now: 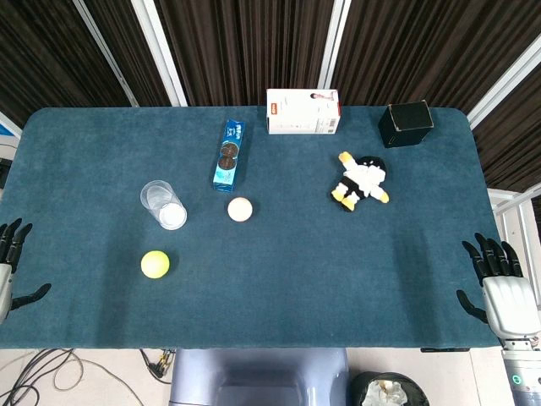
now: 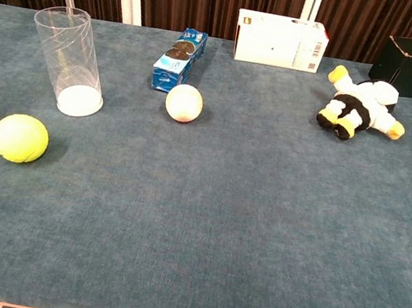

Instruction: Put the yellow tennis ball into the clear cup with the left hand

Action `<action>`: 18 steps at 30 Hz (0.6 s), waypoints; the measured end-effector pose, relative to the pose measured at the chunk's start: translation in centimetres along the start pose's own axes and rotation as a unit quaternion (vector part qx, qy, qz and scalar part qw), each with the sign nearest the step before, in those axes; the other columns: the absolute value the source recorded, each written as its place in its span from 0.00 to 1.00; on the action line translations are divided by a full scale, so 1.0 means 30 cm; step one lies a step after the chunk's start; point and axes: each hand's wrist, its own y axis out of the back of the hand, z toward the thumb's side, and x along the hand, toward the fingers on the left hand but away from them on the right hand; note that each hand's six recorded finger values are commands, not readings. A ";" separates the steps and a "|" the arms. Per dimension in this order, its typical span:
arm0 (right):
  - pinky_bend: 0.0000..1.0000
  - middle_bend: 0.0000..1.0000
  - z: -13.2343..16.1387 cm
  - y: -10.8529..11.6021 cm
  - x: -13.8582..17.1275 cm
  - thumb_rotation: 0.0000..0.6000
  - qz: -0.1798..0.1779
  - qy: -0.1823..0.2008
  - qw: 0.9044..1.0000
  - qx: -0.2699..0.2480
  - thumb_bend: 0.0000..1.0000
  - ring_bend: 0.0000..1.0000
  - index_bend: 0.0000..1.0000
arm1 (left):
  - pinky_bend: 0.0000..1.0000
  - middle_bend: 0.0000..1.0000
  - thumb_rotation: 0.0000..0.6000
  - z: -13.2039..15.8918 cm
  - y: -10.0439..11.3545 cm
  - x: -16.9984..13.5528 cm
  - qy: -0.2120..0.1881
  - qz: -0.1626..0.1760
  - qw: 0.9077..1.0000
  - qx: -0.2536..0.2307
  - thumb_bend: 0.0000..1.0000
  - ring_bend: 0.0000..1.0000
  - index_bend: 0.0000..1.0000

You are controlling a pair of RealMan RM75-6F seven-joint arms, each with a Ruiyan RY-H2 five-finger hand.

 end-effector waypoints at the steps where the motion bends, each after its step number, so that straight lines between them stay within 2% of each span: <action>1: 0.00 0.03 -0.001 -0.001 0.001 1.00 0.002 0.000 1.000 0.002 0.35 0.04 0.13 | 0.00 0.00 1.00 -0.001 0.002 -0.001 0.000 0.000 1.000 0.000 0.00 0.00 0.06; 10: 0.00 0.04 -0.015 -0.002 -0.004 1.00 0.003 -0.011 1.000 0.002 0.35 0.04 0.13 | 0.00 0.00 1.00 -0.007 0.002 -0.001 -0.001 -0.007 1.000 -0.009 0.00 0.00 0.06; 18: 0.00 0.03 -0.010 -0.002 -0.006 1.00 0.003 -0.007 1.000 0.002 0.35 0.04 0.13 | 0.00 0.00 1.00 -0.018 0.008 -0.001 -0.007 -0.018 0.999 -0.044 0.00 0.00 0.06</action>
